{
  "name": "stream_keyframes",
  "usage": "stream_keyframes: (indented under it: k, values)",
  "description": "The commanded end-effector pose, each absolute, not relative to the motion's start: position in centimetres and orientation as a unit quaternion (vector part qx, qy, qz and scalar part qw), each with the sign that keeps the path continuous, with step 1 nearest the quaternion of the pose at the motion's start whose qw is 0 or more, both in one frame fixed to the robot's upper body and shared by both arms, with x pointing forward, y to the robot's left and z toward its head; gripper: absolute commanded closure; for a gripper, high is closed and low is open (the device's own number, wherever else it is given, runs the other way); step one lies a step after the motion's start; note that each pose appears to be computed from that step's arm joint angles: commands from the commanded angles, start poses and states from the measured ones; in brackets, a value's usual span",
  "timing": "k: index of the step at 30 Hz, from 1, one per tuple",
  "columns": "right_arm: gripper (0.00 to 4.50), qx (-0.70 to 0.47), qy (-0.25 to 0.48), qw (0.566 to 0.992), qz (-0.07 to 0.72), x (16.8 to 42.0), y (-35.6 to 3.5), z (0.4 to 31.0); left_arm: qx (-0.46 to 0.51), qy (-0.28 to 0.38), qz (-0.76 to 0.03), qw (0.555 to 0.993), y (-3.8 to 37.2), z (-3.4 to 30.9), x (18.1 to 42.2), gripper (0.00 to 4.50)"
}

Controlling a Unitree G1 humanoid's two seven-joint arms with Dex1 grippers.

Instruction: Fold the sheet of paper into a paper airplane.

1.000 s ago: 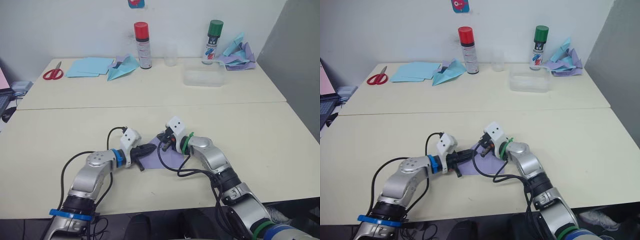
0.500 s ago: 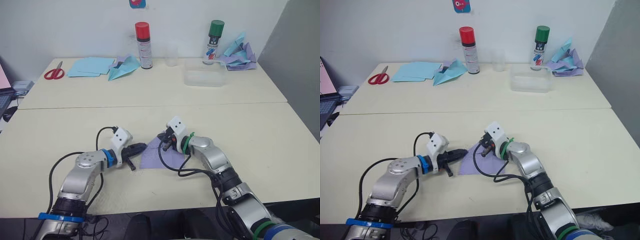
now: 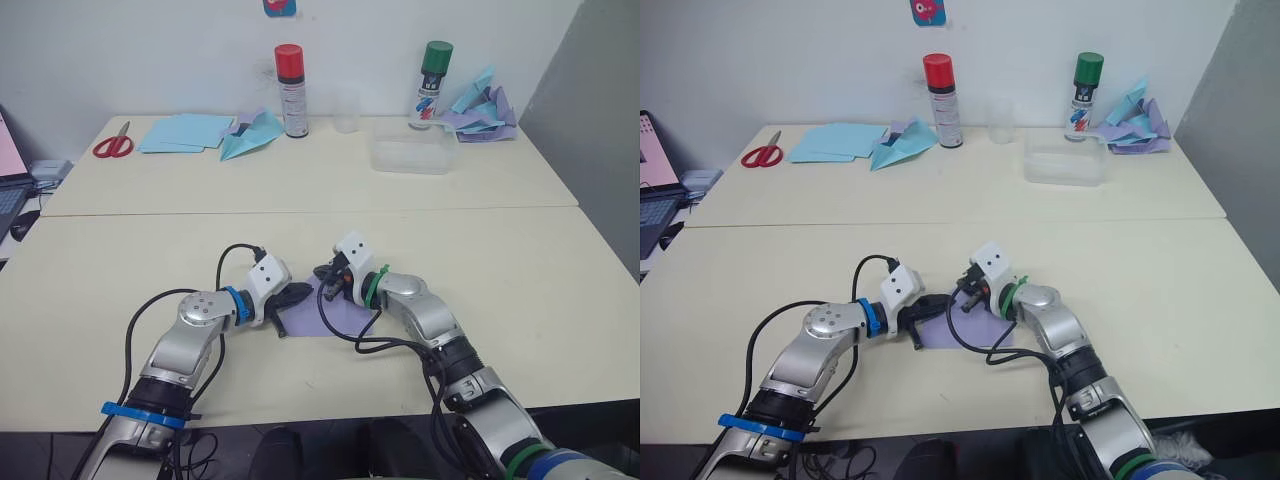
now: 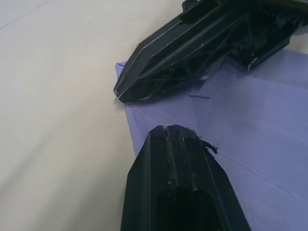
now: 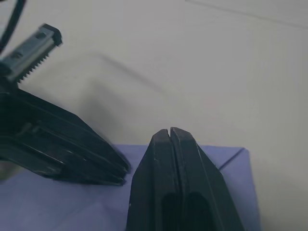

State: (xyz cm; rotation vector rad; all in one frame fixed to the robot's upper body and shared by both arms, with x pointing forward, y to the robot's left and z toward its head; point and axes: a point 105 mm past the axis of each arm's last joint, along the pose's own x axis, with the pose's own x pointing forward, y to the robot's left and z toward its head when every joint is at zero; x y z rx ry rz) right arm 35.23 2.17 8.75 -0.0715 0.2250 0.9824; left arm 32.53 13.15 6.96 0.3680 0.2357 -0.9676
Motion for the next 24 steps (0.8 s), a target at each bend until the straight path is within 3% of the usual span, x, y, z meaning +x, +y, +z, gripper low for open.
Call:
stream_keyframes:
  k: [1,5,9,19,24]
  values:
    - [4.5,-0.03,0.094,0.866,0.49,34.3,3.0,9.5,0.184,0.151,-0.466,0.852,13.3,5.0,31.9,4.47]
    - [4.5,-0.062,0.128,0.862,0.486,34.0,2.9,7.5,0.185,0.152,-0.464,0.853,13.4,4.9,31.9,4.47]
    - [4.5,-0.082,0.152,0.883,0.438,35.3,1.5,6.2,0.191,0.155,-0.46,0.853,13.7,4.8,31.7,4.47]
    - [4.5,-0.066,0.168,0.934,0.31,38.7,-2.3,6.0,0.19,0.156,-0.46,0.853,13.7,4.6,31.5,4.47]
    - [4.5,-0.063,0.136,0.939,0.31,38.9,-2.5,7.0,0.191,0.156,-0.461,0.852,13.6,4.4,31.5,4.47]
